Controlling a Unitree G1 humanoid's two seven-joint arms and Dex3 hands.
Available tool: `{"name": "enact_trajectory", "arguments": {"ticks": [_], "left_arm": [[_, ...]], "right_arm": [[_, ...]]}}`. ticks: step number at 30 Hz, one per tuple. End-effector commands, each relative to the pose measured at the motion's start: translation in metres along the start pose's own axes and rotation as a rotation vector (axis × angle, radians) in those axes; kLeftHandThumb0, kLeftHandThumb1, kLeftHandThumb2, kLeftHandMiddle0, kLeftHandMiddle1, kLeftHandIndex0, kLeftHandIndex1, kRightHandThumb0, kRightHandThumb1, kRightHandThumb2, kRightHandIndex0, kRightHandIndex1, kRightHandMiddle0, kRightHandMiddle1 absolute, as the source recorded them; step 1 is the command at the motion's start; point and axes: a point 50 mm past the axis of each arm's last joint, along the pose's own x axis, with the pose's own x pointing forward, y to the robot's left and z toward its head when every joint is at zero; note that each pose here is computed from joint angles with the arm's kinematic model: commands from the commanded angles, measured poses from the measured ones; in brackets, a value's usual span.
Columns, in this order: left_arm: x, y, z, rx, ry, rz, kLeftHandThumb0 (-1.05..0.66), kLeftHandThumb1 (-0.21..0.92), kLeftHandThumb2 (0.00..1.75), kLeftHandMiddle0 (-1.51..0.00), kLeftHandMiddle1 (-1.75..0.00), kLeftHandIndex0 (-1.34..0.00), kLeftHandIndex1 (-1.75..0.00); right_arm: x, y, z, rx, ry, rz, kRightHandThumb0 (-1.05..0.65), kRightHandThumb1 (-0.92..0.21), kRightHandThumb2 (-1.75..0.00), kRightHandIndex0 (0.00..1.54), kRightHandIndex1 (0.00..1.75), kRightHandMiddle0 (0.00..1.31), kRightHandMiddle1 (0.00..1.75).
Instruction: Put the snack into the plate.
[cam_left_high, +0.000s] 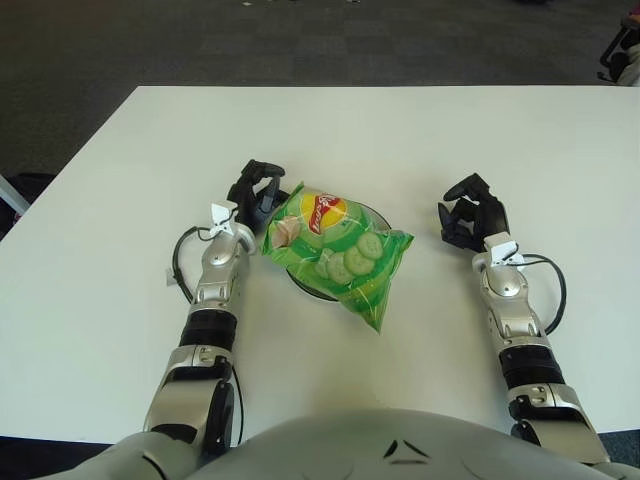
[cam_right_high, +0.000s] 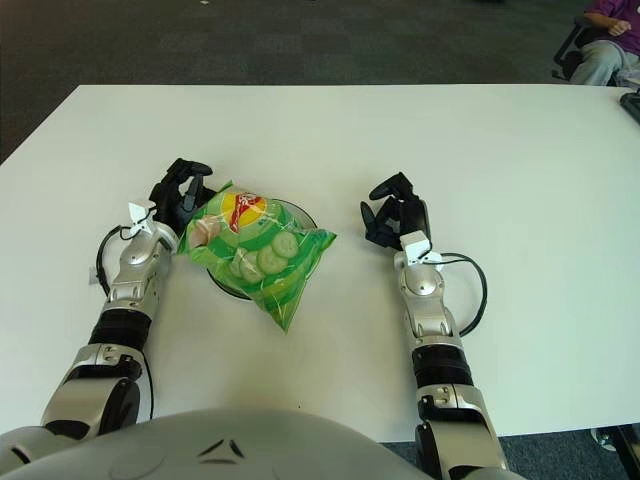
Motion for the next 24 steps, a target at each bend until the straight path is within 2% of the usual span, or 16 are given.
{"name": "enact_trajectory", "arguments": {"ticks": [1, 24], "left_arm": [[0.0005, -0.0018, 0.0018, 0.004, 0.000, 0.010, -0.35, 0.92, 0.41, -0.68, -1.53, -0.31, -1.64], [-0.0006, -0.0092, -0.0019, 0.034, 0.020, 0.020, -0.35, 0.91, 0.43, -0.72, -1.61, -0.31, -1.65]], "right_arm": [[-0.0167, 0.0022, -0.0231, 0.009, 0.120, 0.012, -0.39, -0.64, -0.89, 0.88, 1.75, 0.38, 1.75], [-0.0177, 0.0004, -0.0205, 0.048, 0.105, -0.003, -0.39, -0.66, -0.86, 0.89, 1.75, 0.36, 1.75]]}}
